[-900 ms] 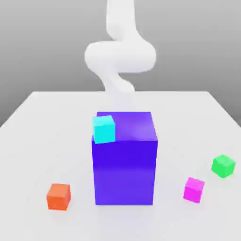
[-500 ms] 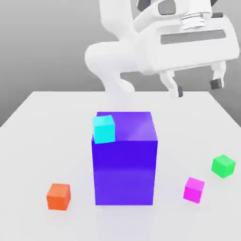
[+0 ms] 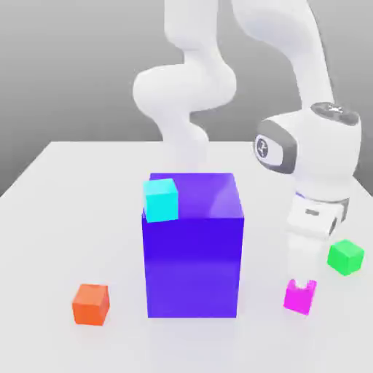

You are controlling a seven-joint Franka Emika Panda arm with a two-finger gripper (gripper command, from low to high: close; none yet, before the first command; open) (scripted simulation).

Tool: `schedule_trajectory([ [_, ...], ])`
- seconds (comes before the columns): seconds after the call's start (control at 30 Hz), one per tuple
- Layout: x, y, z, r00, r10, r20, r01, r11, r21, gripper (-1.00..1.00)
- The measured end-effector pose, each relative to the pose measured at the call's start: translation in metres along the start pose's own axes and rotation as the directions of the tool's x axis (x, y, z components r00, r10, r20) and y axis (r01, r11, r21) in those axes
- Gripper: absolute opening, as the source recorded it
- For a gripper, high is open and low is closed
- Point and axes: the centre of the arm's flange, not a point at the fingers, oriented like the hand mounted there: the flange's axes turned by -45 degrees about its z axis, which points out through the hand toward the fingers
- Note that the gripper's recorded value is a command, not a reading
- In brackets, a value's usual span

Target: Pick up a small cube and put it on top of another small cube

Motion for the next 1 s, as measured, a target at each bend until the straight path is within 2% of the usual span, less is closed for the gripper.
schedule_trajectory([
  [0.07,-0.001,-0.001,0.022,1.0,-0.001,0.002,0.001,1.0,0.002,0.0],
  [0.1,-0.002,-0.002,0.032,1.0,-0.001,0.002,0.001,1.0,0.003,-1.0],
  [0.33,-0.002,-0.002,0.033,1.0,-0.001,0.003,0.001,1.0,0.004,-1.0],
  [0.53,-0.002,-0.002,-0.021,1.0,-0.005,0.003,0.005,1.0,0.004,-1.0],
  [0.67,0.01,-0.024,-0.035,0.975,-0.221,0.001,0.221,0.975,0.01,-1.0],
  [0.77,0.021,-0.045,-0.042,0.912,-0.41,-0.003,0.41,0.912,0.012,-1.0],
  [1.0,0.041,-0.093,-0.057,0.631,-0.775,-0.009,0.775,0.631,0.012,-1.0],
])
